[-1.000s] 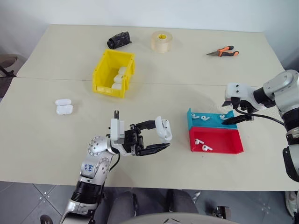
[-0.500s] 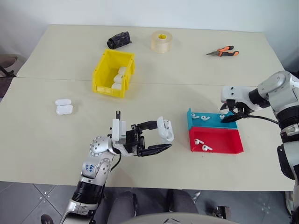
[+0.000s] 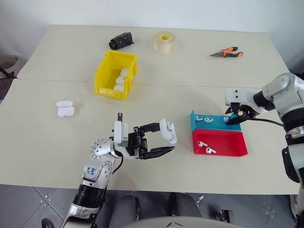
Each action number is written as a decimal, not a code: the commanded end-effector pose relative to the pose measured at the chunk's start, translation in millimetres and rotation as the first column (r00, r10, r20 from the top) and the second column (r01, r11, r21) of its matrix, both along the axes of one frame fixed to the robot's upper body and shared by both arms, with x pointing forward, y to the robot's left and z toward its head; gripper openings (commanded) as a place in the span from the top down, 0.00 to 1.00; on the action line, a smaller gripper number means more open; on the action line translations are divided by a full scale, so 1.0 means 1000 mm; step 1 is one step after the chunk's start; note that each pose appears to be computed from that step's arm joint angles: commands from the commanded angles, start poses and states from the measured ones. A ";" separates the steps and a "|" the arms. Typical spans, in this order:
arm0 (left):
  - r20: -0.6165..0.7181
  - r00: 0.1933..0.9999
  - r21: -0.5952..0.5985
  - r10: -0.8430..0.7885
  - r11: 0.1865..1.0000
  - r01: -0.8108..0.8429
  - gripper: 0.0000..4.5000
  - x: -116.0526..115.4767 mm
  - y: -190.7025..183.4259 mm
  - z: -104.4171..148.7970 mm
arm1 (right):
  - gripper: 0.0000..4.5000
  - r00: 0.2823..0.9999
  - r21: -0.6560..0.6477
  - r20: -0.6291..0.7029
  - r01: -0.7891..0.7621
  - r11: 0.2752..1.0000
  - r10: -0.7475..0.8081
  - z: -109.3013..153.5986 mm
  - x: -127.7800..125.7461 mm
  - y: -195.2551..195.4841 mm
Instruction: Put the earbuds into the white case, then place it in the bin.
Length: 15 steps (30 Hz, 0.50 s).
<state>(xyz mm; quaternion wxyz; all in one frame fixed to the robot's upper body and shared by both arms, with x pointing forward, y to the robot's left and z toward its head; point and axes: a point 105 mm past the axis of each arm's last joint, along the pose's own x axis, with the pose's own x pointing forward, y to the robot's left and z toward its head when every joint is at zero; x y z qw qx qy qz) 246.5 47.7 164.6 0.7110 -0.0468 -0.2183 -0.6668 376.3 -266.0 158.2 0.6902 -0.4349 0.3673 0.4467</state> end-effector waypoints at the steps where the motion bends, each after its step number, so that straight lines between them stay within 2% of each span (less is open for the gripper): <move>1: 0.060 0.998 -0.020 -0.004 1.000 0.005 0.34 -0.005 -0.001 0.012 | 0.71 1.000 0.006 -0.001 0.011 1.000 -0.011 0.002 0.000 -0.002; 2: 0.060 0.998 -0.019 -0.004 1.000 0.006 0.34 -0.005 -0.001 0.012 | 0.78 1.000 0.006 -0.001 0.011 1.000 -0.011 0.001 0.000 -0.002; 12: 0.062 0.998 -0.017 -0.002 1.000 0.003 0.34 -0.003 0.000 0.012 | 0.78 1.000 0.021 0.015 0.018 1.000 -0.018 0.005 0.001 -0.002; 15: 0.063 0.998 -0.017 -0.002 1.000 0.003 0.34 -0.003 0.000 0.012 | 0.78 0.999 0.089 0.039 0.026 0.996 -0.029 0.015 0.003 0.003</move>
